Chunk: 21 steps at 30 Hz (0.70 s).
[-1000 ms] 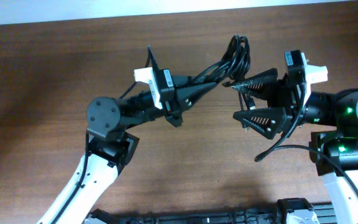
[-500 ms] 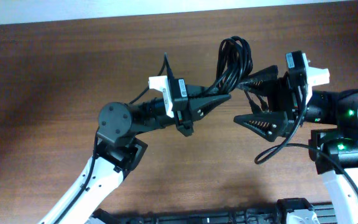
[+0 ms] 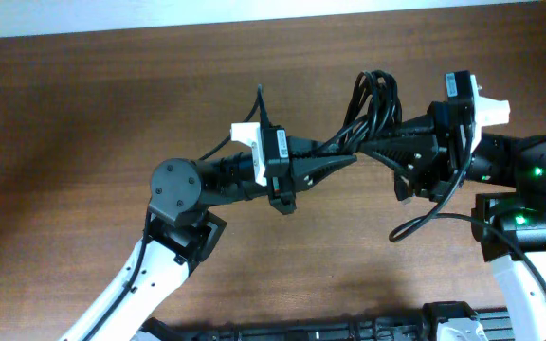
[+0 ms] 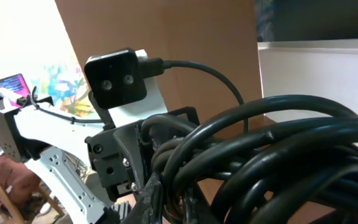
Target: Untangle cables
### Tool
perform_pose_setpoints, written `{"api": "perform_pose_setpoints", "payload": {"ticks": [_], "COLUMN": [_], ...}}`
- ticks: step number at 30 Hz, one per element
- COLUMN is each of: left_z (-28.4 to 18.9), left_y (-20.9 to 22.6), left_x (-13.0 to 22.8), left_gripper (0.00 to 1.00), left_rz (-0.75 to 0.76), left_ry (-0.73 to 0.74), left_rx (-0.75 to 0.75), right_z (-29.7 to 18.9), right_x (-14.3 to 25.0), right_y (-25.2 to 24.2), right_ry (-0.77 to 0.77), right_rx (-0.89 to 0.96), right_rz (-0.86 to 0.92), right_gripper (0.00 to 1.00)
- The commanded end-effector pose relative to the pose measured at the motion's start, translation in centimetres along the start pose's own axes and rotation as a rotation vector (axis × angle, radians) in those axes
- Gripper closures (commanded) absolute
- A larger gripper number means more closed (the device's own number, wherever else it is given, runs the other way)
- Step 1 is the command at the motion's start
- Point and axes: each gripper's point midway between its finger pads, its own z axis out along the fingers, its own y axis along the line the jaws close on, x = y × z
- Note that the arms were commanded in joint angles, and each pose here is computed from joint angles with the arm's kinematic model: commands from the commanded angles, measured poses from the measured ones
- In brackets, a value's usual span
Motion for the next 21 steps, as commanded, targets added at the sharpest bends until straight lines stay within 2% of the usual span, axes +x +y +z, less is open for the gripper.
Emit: {"api": "perform_pose_setpoints", "payload": {"ticks": [1,7,12,19,21], "left_z": [-0.4,-2.7,-3.9,-4.2,-3.9], "left_y": [1.3,6.0,8.2,8.8,7.9], "left_x": [-1.1,-1.6,-0.8,1.9,2.5], "left_gripper": [1.0,1.0,1.0,1.0,1.0], "left_rz": [0.017,0.02,-0.013,-0.104,-0.121], "left_ry": [-0.027,-0.042,-0.016,0.069,0.093], "left_rx": [-0.066,-0.27,-0.366,-0.391,-0.337], "right_z": [0.0,-0.1,-0.1,-0.2,-0.2], "right_x": [0.1,0.7,0.7,-1.1,-1.8], "right_y": [1.3,2.1,2.5,3.8,4.0], "right_ry": [0.032,0.068,0.07,0.025,-0.003], "right_rx": [-0.048,-0.091,-0.096,-0.08,-0.068], "right_rz": [-0.012,-0.015,-0.024,-0.099,-0.11], "right_gripper": [0.96,0.96,0.96,0.96,0.96]}}
